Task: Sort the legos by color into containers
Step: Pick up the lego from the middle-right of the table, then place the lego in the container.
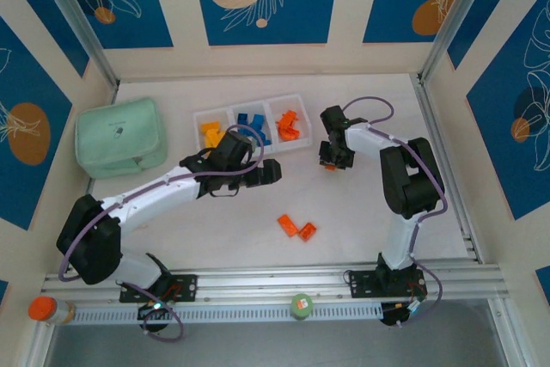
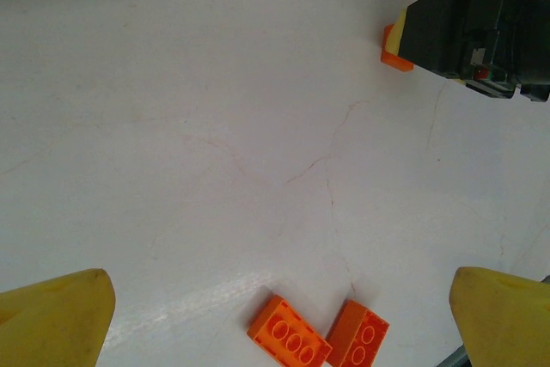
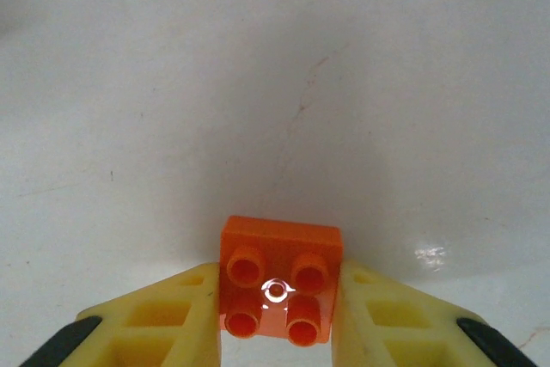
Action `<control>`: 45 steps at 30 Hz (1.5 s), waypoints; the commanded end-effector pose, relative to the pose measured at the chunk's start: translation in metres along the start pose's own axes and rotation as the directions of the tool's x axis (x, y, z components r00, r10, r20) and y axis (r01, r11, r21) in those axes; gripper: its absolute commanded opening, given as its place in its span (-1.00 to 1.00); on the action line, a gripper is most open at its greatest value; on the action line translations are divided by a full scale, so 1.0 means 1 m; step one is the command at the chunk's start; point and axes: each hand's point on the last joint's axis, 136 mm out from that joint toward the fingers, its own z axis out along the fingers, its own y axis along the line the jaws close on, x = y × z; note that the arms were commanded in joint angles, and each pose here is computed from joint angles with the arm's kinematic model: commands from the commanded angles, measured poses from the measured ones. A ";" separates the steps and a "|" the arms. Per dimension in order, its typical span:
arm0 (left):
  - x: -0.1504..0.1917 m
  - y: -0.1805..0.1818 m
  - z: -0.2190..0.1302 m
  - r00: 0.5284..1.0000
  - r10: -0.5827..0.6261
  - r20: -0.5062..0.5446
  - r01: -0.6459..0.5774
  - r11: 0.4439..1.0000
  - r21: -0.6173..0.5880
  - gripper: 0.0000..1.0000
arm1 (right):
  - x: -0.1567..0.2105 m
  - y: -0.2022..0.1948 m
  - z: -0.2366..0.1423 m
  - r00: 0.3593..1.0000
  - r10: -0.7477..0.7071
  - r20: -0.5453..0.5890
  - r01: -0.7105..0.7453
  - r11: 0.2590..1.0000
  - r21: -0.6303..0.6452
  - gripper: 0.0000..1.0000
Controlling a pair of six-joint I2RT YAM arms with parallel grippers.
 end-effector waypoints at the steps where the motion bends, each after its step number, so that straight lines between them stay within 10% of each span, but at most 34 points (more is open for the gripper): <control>1: -0.005 -0.008 -0.007 1.000 -0.005 0.020 0.005 1.000 0.005 0.99 | 0.003 0.002 -0.011 0.999 -0.032 0.005 0.032 0.999 -0.006 -0.41; 14: -0.011 0.018 -0.034 0.998 0.008 0.058 -0.002 0.996 -0.089 0.99 | -0.023 0.064 -0.077 0.967 -0.213 0.136 0.226 0.970 -0.086 -0.42; 45: -0.019 0.063 -0.069 0.989 -0.050 0.142 0.071 0.987 -0.147 0.99 | -0.096 0.146 -0.076 0.937 -0.246 0.248 0.294 0.939 -0.178 0.03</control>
